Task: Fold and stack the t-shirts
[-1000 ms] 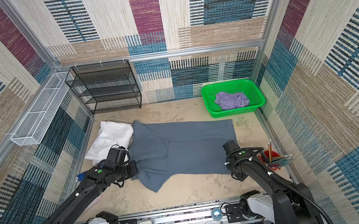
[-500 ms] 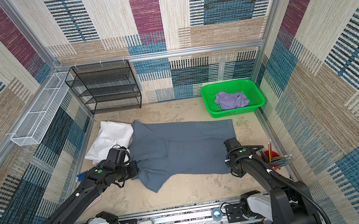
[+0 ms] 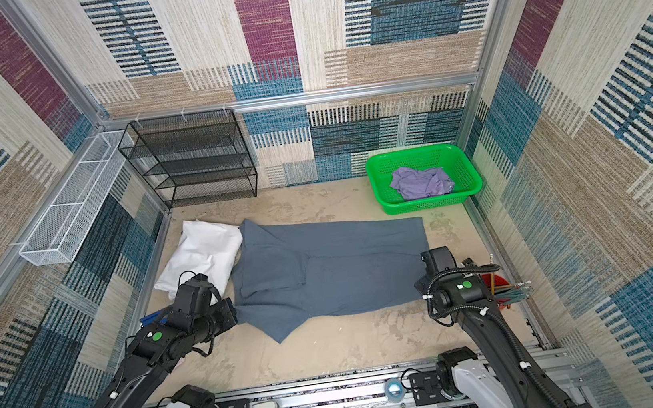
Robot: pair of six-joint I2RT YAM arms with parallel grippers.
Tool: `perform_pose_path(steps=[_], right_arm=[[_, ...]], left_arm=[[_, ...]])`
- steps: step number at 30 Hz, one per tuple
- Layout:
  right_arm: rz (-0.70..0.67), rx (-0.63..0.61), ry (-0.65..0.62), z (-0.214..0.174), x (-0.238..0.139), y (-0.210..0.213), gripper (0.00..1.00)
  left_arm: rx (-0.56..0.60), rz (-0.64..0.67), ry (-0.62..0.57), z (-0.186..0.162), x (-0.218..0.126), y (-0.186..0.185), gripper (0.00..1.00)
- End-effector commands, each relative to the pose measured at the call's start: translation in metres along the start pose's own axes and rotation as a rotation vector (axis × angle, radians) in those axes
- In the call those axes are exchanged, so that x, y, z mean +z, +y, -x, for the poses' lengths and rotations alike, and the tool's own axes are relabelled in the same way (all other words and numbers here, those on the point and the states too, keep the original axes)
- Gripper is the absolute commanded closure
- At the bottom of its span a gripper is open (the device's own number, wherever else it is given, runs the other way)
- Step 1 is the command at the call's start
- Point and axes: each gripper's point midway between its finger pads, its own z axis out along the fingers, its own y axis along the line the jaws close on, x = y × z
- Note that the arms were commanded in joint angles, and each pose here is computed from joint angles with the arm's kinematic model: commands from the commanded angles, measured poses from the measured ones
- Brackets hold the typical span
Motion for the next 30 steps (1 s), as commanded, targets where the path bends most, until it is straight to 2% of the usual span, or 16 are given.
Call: perform_pose_path(steps=[1,6,12,30], right_arm=[[-0.011,-0.039,-0.009,0.006,-0.005,0.000,1.00],[0.009,-0.075,0.006,0.005,0.012,0.001,1.00],[0.039,-0.101,-0.008,0.016,0.026,0.012,1.00],[0.169,-0.188,-0.065,0.087,0.070,0.092,1.00]], left_arm=[[-0.021,0.040,-0.033,0.006,-0.011,0.007,1.00],[0.018,0.079,-0.080,0.029,-0.016,0.005,1.00],[0.012,0.069,-0.152,0.069,-0.017,-0.009,1.00],[-0.014,0.068,-0.181,0.164,0.026,-0.032,1.00]])
